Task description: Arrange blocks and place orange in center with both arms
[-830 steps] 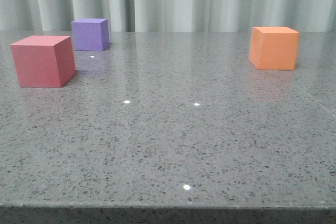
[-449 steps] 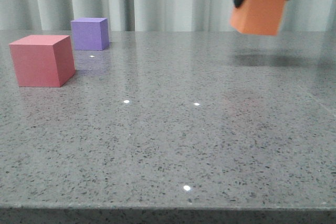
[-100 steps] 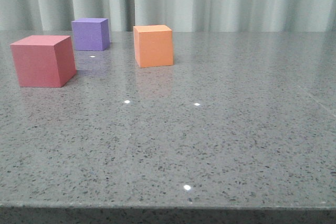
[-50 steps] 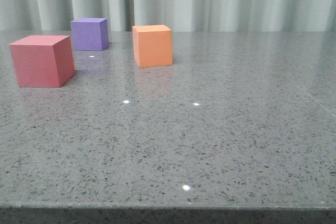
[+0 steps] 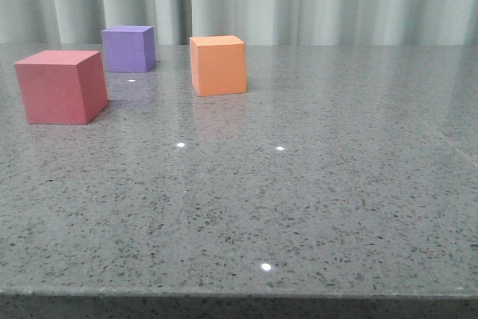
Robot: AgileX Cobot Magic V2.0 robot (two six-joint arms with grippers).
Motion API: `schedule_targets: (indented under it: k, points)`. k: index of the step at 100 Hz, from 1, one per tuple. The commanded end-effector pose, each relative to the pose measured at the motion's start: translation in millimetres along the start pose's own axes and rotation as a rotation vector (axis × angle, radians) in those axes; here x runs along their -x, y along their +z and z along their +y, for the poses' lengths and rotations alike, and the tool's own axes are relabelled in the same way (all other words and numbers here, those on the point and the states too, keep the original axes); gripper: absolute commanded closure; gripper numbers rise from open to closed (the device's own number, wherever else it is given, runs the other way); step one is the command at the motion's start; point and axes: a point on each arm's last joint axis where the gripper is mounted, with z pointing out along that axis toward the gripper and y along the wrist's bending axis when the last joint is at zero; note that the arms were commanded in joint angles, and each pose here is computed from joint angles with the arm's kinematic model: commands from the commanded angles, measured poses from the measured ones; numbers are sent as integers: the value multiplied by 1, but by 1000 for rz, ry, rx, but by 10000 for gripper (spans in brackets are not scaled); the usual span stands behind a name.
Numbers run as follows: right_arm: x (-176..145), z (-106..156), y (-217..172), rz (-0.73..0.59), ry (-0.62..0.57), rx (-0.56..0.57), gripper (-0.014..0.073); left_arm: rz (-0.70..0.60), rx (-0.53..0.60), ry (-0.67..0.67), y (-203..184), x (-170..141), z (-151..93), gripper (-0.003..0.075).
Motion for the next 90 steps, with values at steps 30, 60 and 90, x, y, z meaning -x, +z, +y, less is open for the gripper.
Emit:
schedule_targets:
  k: [30, 60, 90]
  points:
    - [14, 0, -3, -94, -2, 1, 664, 138, 33, 0, 45, 63, -13, 741]
    - [14, 0, -3, -94, -2, 1, 664, 200, 46, 1, 59, 58, -13, 465]
    - [14, 0, -3, -94, -2, 1, 664, 189, 51, 10, 59, 59, -12, 21]
